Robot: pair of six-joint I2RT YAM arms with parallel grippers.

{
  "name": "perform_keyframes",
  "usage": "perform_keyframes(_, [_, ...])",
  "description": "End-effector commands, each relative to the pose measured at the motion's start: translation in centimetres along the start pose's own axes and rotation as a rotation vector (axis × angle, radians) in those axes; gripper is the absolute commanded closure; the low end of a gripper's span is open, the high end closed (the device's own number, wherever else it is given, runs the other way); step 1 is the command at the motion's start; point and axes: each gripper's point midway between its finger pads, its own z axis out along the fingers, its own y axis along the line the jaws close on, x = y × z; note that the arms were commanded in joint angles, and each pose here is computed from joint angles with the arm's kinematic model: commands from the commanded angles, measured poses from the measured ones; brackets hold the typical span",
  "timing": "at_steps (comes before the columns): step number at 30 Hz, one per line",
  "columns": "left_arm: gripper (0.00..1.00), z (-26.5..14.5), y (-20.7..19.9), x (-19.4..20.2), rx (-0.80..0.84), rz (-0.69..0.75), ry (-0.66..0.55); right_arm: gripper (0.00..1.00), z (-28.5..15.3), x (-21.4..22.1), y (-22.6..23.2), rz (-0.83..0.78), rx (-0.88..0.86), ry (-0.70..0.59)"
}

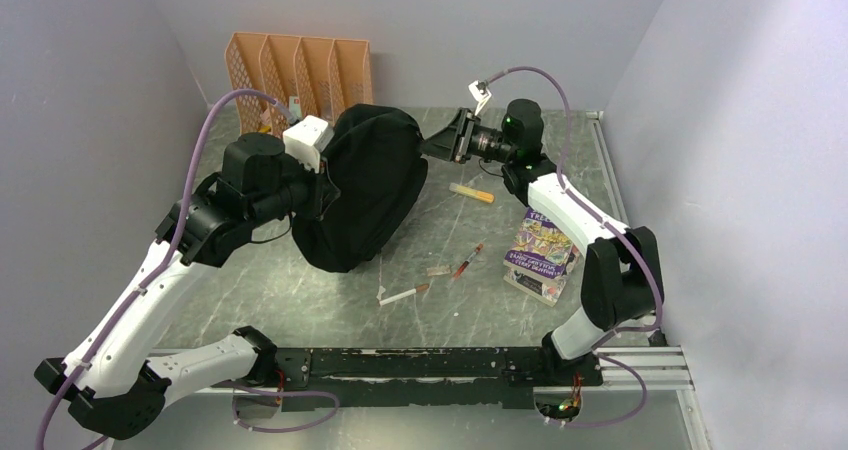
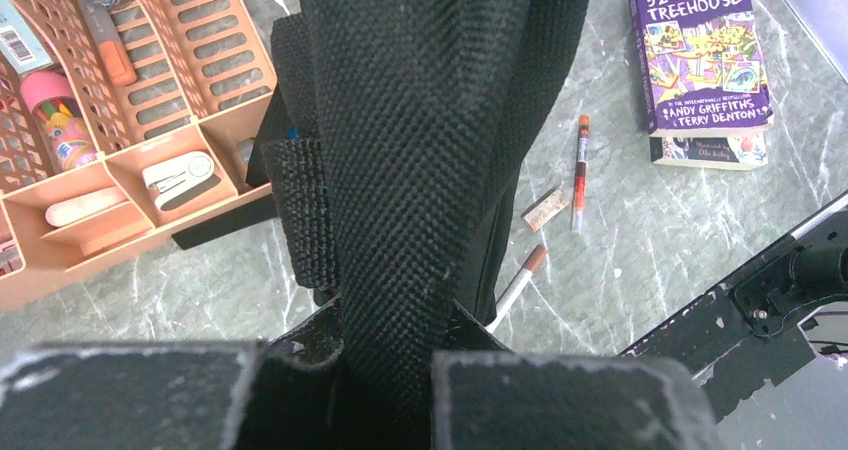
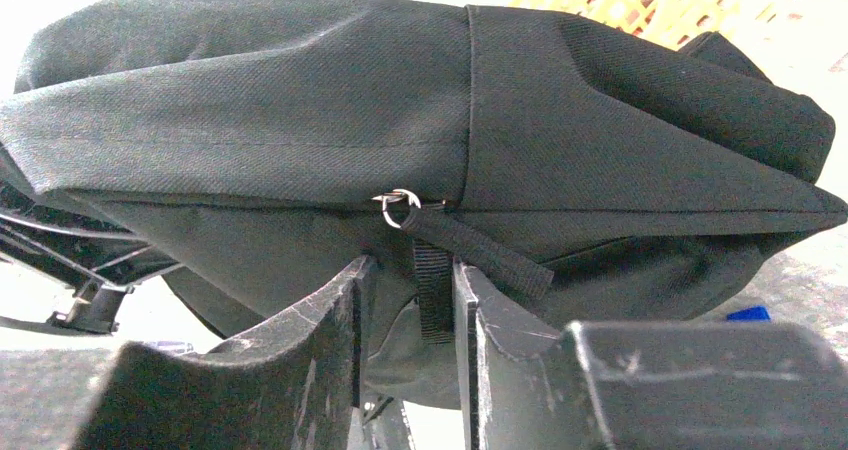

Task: Pack the student bag
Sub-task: Unzip the student bag at the center of the board.

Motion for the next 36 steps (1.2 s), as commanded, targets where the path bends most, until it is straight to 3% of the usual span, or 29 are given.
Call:
perform_keyframes(1, [0.95,-0.5,-0.8,-2.2,0.049,0.005,-0.095,0.63,0.6,-1.0,0.6,-0.035,-0.02,-0.01])
perform_keyframes(7, [0.95,-0.8,-0.7,-2.3,0.046,0.007,-0.105,0.64,0.6,-1.1,-0.5,-0.057,0.05,-0.022])
perform_keyframes(12, [0.95,-0.6,-0.7,-2.1,0.043,0.004,-0.099,0.87,0.4,-1.4,0.3,-0.084,0.035,-0.027])
perform_keyframes(17, [0.95,-0.8,-0.5,-2.1,0.034,0.002,-0.106,1.0,-0.2,-1.7,2.2,-0.138,-0.017,-0.039])
perform_keyframes(33, [0.95,0.0,-0.7,-1.7,0.042,-0.012,-0.092,1.0,-1.1,-1.1,7.6,-0.267,-0.171,0.033])
perform_keyframes(36, [0.85,0.2,-1.0,-1.7,0.059,-0.013,-0.091,1.0,-0.4,-0.7,9.3,-0.331,-0.188,0.056])
